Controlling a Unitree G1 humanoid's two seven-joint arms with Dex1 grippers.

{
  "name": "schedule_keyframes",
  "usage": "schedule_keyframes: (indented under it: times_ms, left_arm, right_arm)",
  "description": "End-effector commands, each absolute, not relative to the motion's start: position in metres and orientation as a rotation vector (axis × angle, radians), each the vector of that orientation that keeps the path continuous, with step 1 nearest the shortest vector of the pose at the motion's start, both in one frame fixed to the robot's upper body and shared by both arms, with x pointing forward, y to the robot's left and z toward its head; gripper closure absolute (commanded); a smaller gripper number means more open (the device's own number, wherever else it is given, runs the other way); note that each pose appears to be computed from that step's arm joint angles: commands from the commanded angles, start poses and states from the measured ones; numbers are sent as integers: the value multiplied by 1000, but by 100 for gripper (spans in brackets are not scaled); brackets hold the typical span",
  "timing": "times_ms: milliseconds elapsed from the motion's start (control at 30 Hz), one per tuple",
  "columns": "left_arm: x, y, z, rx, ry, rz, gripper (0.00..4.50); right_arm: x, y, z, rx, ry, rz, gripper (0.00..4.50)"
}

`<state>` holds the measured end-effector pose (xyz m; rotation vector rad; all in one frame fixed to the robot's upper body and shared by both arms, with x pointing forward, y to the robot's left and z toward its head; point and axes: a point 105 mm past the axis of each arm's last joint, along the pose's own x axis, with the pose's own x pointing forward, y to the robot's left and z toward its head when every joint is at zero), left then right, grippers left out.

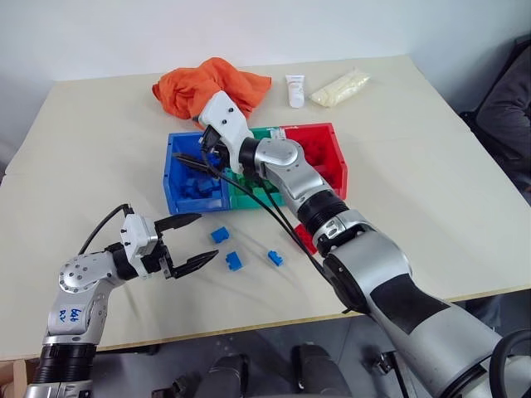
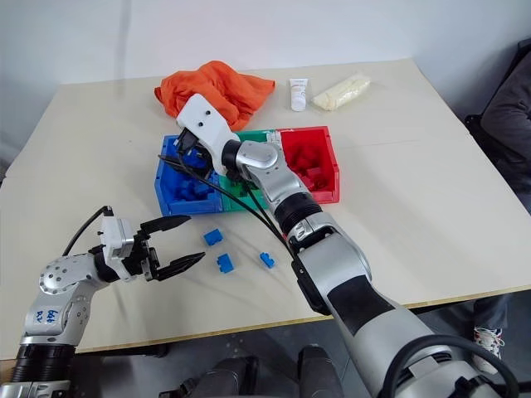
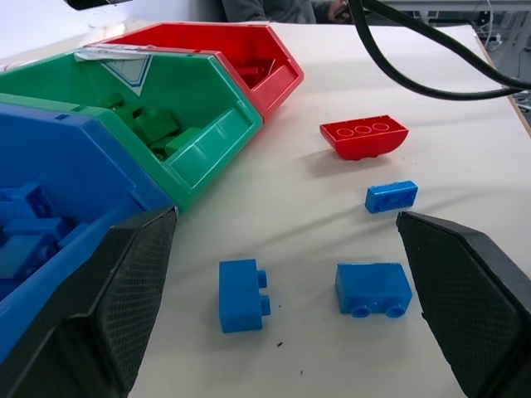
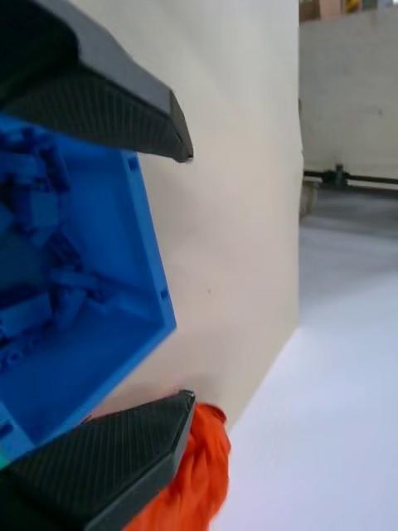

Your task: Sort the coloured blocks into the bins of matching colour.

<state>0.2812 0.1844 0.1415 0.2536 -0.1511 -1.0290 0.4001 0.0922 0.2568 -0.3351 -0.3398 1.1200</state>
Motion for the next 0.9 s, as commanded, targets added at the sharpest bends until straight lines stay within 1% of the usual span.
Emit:
schedule_keyframes:
  times_ms: [33, 200, 300, 367, 567, 733, 767, 867, 900]
  left_arm:
    - [283, 185, 149, 283, -184, -1021, 0]
    - [283, 188, 148, 281, -175, -1024, 0]
    - [284, 189, 147, 280, -171, -1023, 0]
    - [286, 189, 147, 279, -171, -1025, 0]
    - [288, 189, 144, 273, -167, -1032, 0]
    - [287, 189, 141, 265, -157, -1039, 0]
    - [287, 189, 140, 263, -153, -1041, 0]
    - [286, 189, 137, 259, -146, -1051, 0]
    - [286, 189, 137, 259, -146, -1052, 0]
  right_arm:
    - [393, 87, 279, -343, -449, 1157, 4]
    - [387, 50, 270, -376, -472, 1267, 4]
    - [369, 17, 253, -406, -445, 1388, 4]
    - [360, -5, 242, -421, -413, 1404, 4]
    - [338, -62, 227, -410, -301, 1329, 4]
    - [320, -112, 209, -414, -176, 1235, 4]
    - [316, -127, 203, -427, -127, 1200, 4]
    - [296, -188, 172, -481, 111, 1065, 4]
    - [290, -198, 167, -490, 160, 1043, 4]
